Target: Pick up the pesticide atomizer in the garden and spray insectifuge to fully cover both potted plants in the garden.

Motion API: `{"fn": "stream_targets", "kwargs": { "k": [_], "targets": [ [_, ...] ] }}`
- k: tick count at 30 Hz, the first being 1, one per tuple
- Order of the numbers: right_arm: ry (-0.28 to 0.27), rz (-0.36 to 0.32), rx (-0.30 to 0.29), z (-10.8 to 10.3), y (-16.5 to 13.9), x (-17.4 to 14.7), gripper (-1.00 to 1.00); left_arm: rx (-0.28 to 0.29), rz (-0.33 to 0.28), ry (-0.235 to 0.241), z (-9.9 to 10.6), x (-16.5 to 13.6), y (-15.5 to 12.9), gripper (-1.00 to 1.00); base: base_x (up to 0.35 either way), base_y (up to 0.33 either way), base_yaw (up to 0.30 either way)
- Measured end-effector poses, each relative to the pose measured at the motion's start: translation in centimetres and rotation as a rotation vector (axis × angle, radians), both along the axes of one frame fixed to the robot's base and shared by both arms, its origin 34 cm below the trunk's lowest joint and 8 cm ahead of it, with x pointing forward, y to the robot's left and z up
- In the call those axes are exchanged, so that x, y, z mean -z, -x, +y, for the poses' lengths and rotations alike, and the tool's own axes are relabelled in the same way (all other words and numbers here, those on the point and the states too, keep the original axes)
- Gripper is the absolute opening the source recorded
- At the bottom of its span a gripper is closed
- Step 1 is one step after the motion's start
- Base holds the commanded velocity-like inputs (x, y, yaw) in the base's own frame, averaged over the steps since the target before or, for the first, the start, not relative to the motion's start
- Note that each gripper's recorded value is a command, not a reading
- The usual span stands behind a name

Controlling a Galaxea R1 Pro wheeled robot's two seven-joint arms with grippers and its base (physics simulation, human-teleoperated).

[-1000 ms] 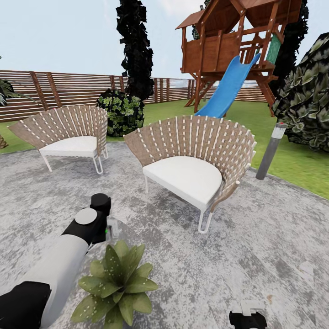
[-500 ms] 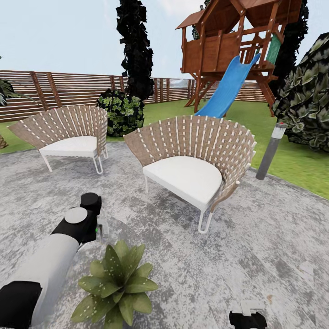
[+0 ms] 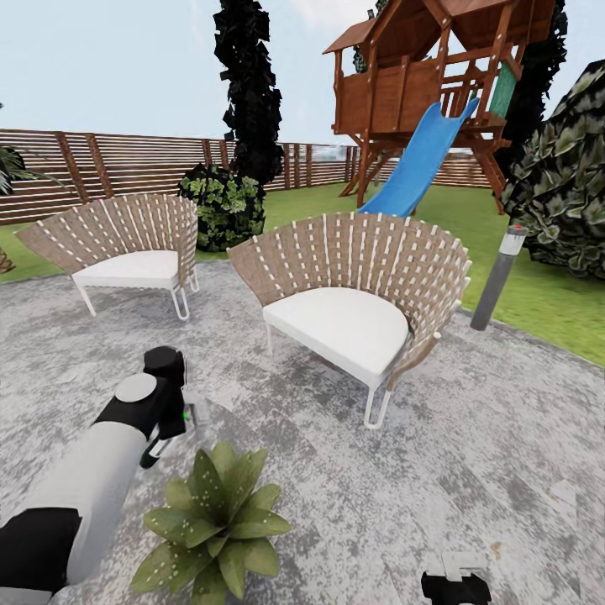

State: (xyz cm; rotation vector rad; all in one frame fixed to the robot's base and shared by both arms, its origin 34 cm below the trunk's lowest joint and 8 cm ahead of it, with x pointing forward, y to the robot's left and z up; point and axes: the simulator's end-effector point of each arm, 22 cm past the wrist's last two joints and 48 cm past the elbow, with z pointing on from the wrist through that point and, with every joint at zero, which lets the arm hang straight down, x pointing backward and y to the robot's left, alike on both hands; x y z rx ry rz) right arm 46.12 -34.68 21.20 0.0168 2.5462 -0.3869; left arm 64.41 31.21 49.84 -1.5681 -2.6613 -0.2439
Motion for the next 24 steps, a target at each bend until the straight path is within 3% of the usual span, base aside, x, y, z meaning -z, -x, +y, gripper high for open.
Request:
{"fn": "stream_targets", "kwargs": {
  "k": [8, 13, 17, 24],
  "targets": [
    [0.0, 0.001, 0.0, -0.01, 0.03, 0.04, 1.0, -0.012, 0.003, 0.027, -0.49, 0.39, 0.24, -1.0, -0.292, 0.0, -0.085],
    [0.0, -0.001, 0.0, -0.01, -0.01, 0.02, 1.0, -0.008, -0.002, 0.019, -0.55, 0.12, 0.0, -1.0, -0.335, 0.0, -0.245],
    [0.0, -0.002, 0.0, -0.01, -0.06, -0.01, 1.0, -0.006, 0.005, 0.016, -0.49, 0.37, 0.23, -1.0, -0.319, 0.0, -0.032],
    [0.007, -0.001, 0.001, -0.48, 0.02, -0.07, 1.0, -0.008, 0.017, 0.017, -0.44, 0.73, 0.58, -1.0, -0.047, 0.0, -0.002]
  ]
}}
